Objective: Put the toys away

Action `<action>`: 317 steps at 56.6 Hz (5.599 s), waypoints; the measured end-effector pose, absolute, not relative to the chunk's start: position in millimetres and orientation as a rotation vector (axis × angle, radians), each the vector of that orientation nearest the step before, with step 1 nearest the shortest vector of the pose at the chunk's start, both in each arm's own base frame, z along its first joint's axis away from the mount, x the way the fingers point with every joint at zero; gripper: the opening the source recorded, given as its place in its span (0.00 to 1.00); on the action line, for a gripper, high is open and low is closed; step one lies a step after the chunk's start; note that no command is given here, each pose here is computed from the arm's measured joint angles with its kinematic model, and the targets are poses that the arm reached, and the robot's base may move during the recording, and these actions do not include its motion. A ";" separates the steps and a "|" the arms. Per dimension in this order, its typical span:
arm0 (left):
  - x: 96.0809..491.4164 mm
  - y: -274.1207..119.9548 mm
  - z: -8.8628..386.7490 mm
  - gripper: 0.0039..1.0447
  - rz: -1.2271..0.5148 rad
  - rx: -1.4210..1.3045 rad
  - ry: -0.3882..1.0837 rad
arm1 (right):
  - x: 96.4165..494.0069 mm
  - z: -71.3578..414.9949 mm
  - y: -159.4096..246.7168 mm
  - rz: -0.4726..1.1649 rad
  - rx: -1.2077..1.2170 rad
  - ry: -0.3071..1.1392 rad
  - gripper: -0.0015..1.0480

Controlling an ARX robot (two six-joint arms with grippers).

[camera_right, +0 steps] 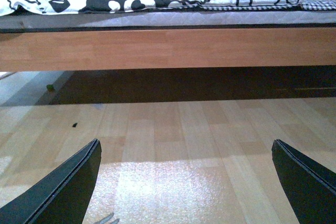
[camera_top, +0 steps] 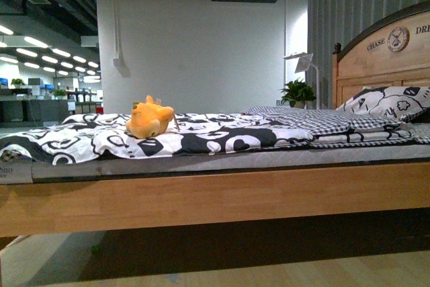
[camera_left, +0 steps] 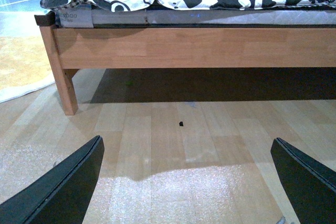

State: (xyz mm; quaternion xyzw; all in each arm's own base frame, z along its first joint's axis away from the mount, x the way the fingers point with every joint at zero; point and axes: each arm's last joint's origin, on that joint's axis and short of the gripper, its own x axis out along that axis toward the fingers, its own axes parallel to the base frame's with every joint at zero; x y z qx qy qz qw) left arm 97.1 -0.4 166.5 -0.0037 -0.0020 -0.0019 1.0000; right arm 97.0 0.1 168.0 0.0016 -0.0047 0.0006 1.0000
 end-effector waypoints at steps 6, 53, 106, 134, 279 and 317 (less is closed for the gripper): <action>97.1 -0.4 166.5 0.94 -0.004 -0.007 -0.004 | 97.0 168.0 0.1 0.001 0.003 -0.009 0.94; 97.1 -0.4 166.5 0.94 -0.004 -0.007 -0.004 | 97.0 168.0 0.1 0.001 0.003 -0.009 0.94; 97.1 -0.4 166.5 0.94 -0.004 -0.007 -0.004 | 97.0 168.0 0.1 0.001 0.003 -0.009 0.94; 97.1 -0.3 166.5 0.94 -0.003 -0.007 -0.004 | 97.0 168.0 0.1 0.001 0.003 -0.009 0.94; 97.1 -0.4 166.5 0.94 -0.004 -0.007 -0.004 | 97.0 168.0 0.1 0.001 0.003 -0.010 0.94; 97.1 -0.3 166.6 0.94 -0.002 -0.006 -0.005 | 108.1 171.0 1.0 -0.016 0.127 0.106 0.94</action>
